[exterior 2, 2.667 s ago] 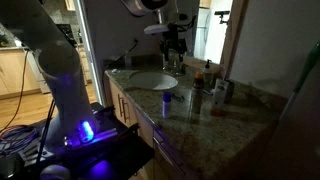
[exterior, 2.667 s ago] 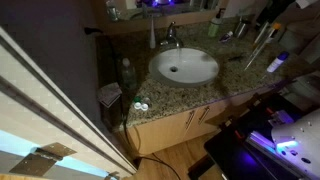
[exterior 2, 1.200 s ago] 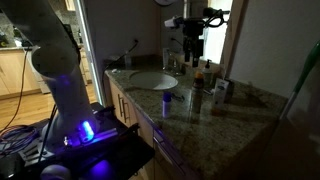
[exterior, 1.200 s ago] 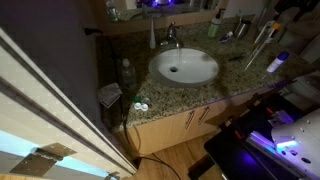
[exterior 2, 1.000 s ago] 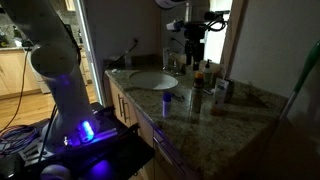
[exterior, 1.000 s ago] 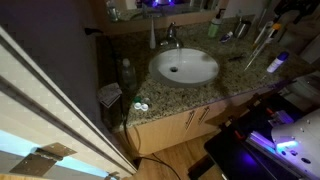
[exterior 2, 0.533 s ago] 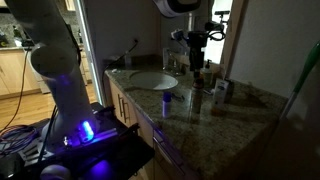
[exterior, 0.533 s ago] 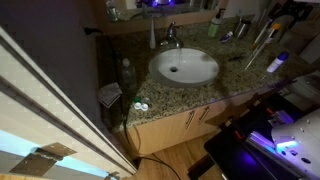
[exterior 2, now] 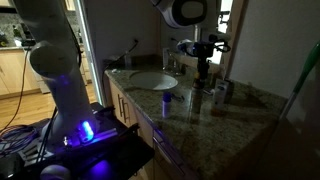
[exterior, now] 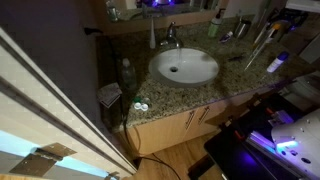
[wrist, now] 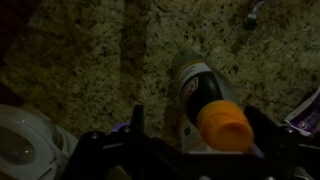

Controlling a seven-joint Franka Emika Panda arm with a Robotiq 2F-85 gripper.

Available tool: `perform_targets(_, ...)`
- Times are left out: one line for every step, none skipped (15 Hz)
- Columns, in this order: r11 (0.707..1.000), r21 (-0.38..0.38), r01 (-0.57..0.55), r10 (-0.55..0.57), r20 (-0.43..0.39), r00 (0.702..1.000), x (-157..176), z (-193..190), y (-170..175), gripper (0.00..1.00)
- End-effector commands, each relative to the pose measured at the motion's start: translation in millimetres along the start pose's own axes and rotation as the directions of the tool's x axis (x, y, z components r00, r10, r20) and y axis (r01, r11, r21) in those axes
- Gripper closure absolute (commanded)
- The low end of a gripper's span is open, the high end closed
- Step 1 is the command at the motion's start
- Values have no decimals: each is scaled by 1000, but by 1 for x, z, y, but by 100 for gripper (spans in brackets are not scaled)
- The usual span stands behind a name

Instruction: Move the silver bottle to the left side of the counter

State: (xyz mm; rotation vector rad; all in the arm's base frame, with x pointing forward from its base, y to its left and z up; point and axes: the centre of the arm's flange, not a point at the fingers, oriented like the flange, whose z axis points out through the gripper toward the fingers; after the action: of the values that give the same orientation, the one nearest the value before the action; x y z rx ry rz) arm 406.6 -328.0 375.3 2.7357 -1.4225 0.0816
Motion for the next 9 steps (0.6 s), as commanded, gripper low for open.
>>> perform_targets(1000, -11, -3, 4, 5, 1000, 0, 7, -2, 0)
perform_targets(1000, -17, -8, 8, 11, 1000, 0, 12, -2, 0)
perform_targets(1000, -5, -7, 7, 24, 1000, 1, 15, -3, 0)
perform_targets(1000, 4, -16, 16, 33, 999, 1, 17, -3, 0)
perform_targets(999, 6, -35, 35, 34, 999, 2, 18, -2, 0)
perform_targets(1000, 0, -9, 9, 19, 1000, -1, 9, -2, 0)
perform_targets(1000, 1, -14, 14, 23, 1000, -1, 11, -2, 0)
perform_targets(1000, -1, -16, 16, 27, 1000, -1, 13, -2, 0)
perform_targets(1000, -2, -17, 17, 29, 999, -1, 14, -2, 0)
